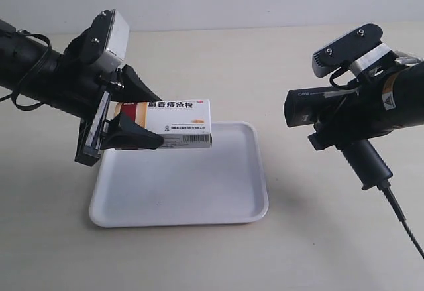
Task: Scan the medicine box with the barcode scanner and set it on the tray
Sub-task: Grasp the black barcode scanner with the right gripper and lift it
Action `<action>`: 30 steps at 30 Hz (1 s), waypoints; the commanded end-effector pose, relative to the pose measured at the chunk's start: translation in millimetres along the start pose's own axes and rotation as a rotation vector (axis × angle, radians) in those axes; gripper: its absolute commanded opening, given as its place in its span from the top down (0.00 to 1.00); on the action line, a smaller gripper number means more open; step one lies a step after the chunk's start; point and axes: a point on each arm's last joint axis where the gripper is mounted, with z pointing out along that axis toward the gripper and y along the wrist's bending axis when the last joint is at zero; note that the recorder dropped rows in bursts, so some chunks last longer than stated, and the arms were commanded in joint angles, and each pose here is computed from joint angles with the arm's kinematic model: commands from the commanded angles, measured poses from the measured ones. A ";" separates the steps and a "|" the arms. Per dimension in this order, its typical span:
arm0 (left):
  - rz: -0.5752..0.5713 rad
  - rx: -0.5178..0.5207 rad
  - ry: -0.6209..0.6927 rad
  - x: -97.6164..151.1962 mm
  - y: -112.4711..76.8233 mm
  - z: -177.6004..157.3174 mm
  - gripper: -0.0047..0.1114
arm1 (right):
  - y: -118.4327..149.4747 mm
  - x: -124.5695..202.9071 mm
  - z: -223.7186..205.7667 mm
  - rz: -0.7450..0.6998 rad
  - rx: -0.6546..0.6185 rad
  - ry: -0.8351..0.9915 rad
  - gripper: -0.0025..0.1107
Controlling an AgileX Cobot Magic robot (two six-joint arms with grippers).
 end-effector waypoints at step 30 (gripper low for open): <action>-0.017 0.139 -0.062 4.8 14.3 17.1 0.96 | 4.0 6.5 -30.5 0.081 -0.067 0.062 0.98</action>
